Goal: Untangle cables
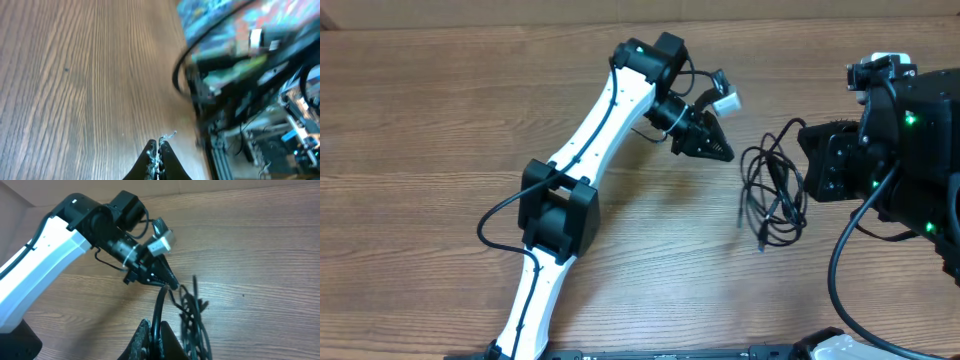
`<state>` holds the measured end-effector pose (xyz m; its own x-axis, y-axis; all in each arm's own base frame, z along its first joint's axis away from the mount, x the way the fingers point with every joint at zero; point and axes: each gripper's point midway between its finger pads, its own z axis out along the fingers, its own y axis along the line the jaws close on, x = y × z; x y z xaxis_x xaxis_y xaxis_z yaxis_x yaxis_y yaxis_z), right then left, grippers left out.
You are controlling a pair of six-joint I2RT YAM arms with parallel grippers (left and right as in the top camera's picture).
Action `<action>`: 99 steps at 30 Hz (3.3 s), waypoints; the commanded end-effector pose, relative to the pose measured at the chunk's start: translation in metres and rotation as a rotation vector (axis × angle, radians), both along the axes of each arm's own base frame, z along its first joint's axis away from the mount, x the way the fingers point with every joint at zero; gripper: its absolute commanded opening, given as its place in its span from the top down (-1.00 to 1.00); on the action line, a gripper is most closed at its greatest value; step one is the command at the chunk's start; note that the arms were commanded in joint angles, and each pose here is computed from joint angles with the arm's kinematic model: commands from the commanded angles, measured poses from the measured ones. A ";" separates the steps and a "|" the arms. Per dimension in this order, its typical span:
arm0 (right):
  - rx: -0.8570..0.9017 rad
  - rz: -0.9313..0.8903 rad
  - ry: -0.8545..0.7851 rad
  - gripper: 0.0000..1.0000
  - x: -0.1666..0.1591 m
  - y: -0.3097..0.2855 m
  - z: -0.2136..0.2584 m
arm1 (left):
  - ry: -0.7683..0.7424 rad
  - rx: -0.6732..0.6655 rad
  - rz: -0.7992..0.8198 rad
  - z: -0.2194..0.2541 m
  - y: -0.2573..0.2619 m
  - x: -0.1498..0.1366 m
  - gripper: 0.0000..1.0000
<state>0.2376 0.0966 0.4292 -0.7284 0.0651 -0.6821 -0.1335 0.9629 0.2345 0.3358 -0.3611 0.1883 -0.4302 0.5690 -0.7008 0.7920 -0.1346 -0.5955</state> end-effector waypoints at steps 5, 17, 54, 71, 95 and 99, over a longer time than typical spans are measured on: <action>0.021 -0.003 -0.034 0.93 -0.002 -0.001 0.010 | 0.116 -0.039 0.085 0.014 0.016 0.016 -0.33; 0.033 -0.003 -0.064 0.93 0.003 0.001 0.016 | 0.210 0.026 0.084 0.013 0.020 0.001 -0.82; -0.149 -0.349 -0.075 0.92 0.034 -0.077 0.001 | -0.077 0.430 0.602 0.114 0.163 0.032 0.91; 0.029 -0.585 0.052 0.92 0.067 -0.179 -0.028 | -0.172 0.422 1.103 0.211 0.283 -0.002 0.92; 0.293 -0.876 0.295 0.92 0.100 -0.269 -0.175 | -0.334 0.484 1.483 0.264 0.334 -0.050 0.92; 0.279 -0.742 0.315 0.92 0.113 -0.230 -0.176 | -0.278 0.408 1.394 0.261 0.313 -0.041 0.92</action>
<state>0.3367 -0.1687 0.2495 -0.4969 0.7946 -0.3489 0.7129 0.6030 0.3580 0.2811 -0.0333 0.4530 -0.6470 0.0165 -0.7624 0.1824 0.9741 -0.1337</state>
